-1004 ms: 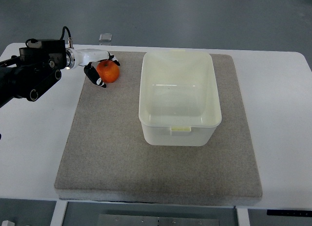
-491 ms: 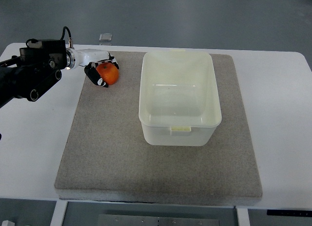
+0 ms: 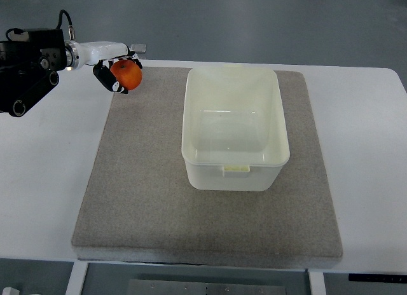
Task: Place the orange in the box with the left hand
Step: 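Lift the orange with the left hand and carry it over the box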
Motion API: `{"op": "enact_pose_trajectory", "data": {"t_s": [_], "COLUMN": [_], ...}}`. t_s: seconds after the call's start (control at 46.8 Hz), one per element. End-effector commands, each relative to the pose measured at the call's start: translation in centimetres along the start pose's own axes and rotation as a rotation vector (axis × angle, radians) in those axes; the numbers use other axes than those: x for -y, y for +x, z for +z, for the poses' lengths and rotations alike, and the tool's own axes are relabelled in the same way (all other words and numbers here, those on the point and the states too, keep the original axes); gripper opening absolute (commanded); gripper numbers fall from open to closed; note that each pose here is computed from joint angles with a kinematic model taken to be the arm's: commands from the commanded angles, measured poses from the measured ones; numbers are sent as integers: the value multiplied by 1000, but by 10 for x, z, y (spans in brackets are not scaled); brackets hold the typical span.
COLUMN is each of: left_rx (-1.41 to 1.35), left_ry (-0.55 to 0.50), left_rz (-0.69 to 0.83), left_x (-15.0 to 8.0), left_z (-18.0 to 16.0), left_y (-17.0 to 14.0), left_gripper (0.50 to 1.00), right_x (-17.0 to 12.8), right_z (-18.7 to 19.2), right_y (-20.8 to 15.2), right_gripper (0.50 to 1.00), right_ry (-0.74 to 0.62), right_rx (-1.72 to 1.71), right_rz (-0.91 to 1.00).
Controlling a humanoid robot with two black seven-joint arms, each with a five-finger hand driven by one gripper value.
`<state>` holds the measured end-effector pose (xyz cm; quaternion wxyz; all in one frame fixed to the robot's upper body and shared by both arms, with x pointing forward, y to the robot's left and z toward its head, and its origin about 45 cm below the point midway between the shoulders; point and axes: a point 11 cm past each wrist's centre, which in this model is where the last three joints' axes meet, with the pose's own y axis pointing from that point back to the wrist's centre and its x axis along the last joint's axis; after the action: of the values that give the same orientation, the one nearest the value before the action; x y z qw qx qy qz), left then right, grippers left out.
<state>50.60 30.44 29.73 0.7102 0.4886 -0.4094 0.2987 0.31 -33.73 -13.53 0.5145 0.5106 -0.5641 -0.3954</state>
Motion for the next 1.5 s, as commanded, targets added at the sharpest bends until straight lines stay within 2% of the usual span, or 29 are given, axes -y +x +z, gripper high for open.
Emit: {"op": "enact_pose_trajectory", "data": {"t_s": [0.0, 0.128, 0.299, 0.47, 0.577, 0.897, 1.261, 1.474], "left_rx": [18, 44, 47, 62, 80, 149, 165, 227], "left_ry": [-23, -63, -132, -230, -291, -436, -549, -563], "left_rz": [20, 61, 87, 74, 74, 48, -35, -62], "left_x": [-12, -35, -55, -80, -85, -89, -67, -57], "left_z": [2, 4, 20, 48, 68, 124, 177, 194], "left_y": [11, 28, 42, 56, 55, 49, 27, 14], "left_gripper": [500, 500, 500, 500, 500, 500, 500, 500], "right_x": [0, 0, 0, 0, 0, 0, 0, 0], "right_z": [0, 0, 0, 0, 0, 0, 0, 0], "right_y": [0, 0, 0, 0, 0, 0, 0, 0], "right_gripper": [932, 932, 932, 932, 932, 932, 932, 932], "right_ry": [0, 0, 0, 0, 0, 0, 0, 0], "right_rx": [0, 0, 0, 0, 0, 0, 0, 0], "right_rz": [0, 0, 0, 0, 0, 0, 0, 0]}}
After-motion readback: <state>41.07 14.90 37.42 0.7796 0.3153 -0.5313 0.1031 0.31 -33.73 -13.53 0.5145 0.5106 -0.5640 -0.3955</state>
